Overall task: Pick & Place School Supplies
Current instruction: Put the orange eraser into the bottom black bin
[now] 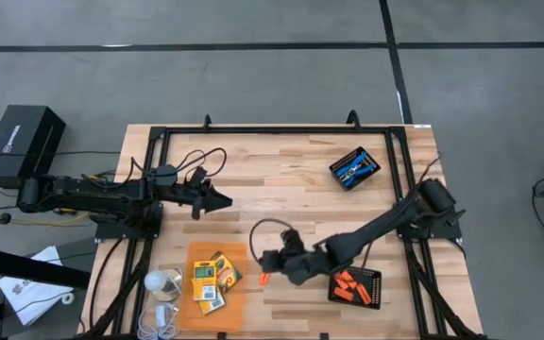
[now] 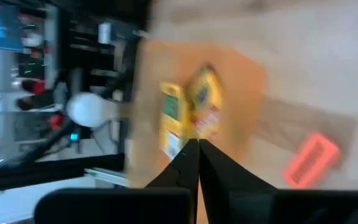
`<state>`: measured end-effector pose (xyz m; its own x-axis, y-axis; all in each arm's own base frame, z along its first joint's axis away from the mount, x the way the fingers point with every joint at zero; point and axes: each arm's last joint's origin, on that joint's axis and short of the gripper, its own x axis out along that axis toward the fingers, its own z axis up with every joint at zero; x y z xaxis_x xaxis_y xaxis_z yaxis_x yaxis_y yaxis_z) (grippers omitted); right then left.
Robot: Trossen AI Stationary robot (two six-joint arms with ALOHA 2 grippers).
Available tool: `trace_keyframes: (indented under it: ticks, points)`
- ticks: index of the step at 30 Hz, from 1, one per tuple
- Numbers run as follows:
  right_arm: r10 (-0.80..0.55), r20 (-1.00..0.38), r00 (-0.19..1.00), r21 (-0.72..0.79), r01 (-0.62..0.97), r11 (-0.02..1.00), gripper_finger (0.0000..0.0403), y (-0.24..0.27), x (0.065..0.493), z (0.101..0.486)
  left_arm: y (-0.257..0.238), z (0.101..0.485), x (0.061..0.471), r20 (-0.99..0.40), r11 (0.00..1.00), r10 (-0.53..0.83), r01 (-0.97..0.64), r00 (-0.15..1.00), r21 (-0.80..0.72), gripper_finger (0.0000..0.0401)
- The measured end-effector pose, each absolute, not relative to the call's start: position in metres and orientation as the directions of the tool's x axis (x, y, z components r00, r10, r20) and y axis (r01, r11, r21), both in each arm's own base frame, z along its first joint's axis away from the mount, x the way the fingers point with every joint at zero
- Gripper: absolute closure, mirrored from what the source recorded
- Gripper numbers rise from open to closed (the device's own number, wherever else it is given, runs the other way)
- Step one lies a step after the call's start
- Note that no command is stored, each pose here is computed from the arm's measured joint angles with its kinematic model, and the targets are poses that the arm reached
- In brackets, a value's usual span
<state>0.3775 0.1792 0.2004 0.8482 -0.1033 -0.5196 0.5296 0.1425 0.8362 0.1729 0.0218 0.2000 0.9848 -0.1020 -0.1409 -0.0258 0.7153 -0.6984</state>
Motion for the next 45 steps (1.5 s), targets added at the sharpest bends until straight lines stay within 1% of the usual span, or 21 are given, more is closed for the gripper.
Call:
trace_keyframes:
  ticks: [3,7,11,12,14,19,21,27,31,36,39,45]
  points:
    - [-0.077,-0.544,0.836,0.831,0.549,0.089,0.0401,0.192,0.39,0.182,0.021,0.199,0.173,-0.149,0.714,-0.126,-0.015,0.981,-0.7,0.0311]
    - [-0.023,-0.57,0.822,0.819,0.57,0.06,0.0402,0.203,0.409,0.168,0.02,0.198,0.173,-0.156,0.711,-0.147,-0.005,0.977,-0.704,0.0311]
    - [-0.02,-0.637,0.77,0.77,0.638,0.032,0.0402,0.209,0.419,0.155,0.02,0.198,0.173,-0.156,0.711,-0.147,-0.006,0.977,-0.703,0.0311]
    - [-0.033,-0.67,0.742,0.741,0.671,0.034,0.0403,0.208,0.418,0.15,0.02,0.198,0.173,-0.156,0.711,-0.147,-0.005,0.977,-0.703,0.0311]
    - [-0.016,-0.696,0.717,0.717,0.697,0.014,0.0403,0.211,0.42,0.145,0.02,0.198,0.173,-0.156,0.711,-0.154,0.0,0.976,-0.703,0.0311]
    - [-0.04,-0.775,0.63,0.631,0.776,0.007,0.0403,0.209,0.41,0.138,0.02,0.197,0.173,-0.167,0.708,-0.176,0.007,0.97,-0.706,0.0311]
    - [-0.047,-0.785,0.617,0.617,0.787,0.012,0.0403,0.208,0.408,0.139,0.02,0.197,0.173,-0.169,0.71,-0.179,0.009,0.969,-0.704,0.0311]
    - [-0.045,-0.774,0.631,0.63,0.776,0.031,0.0399,0.207,0.41,0.143,0.02,0.196,0.172,-0.174,0.711,-0.179,0.005,0.968,-0.703,0.0311]
    - [-0.061,-0.767,0.639,0.638,0.769,0.037,0.0379,0.207,0.41,0.143,0.02,0.196,0.172,-0.174,0.71,-0.179,0.005,0.968,-0.704,0.0311]
    - [-0.065,-0.767,0.638,0.637,0.77,0.037,0.0331,0.206,0.41,0.143,0.02,0.196,0.172,-0.174,0.71,-0.179,0.005,0.968,-0.704,0.0311]
    - [-0.069,-0.773,0.63,0.629,0.776,0.041,0.0309,0.206,0.409,0.142,0.02,0.196,0.172,-0.174,0.709,-0.179,0.005,0.968,-0.706,0.0311]
    - [-0.082,-0.792,0.605,0.605,0.796,0.038,0.0291,0.205,0.407,0.141,0.02,0.196,0.172,-0.174,0.707,-0.179,0.004,0.968,-0.707,0.0311]
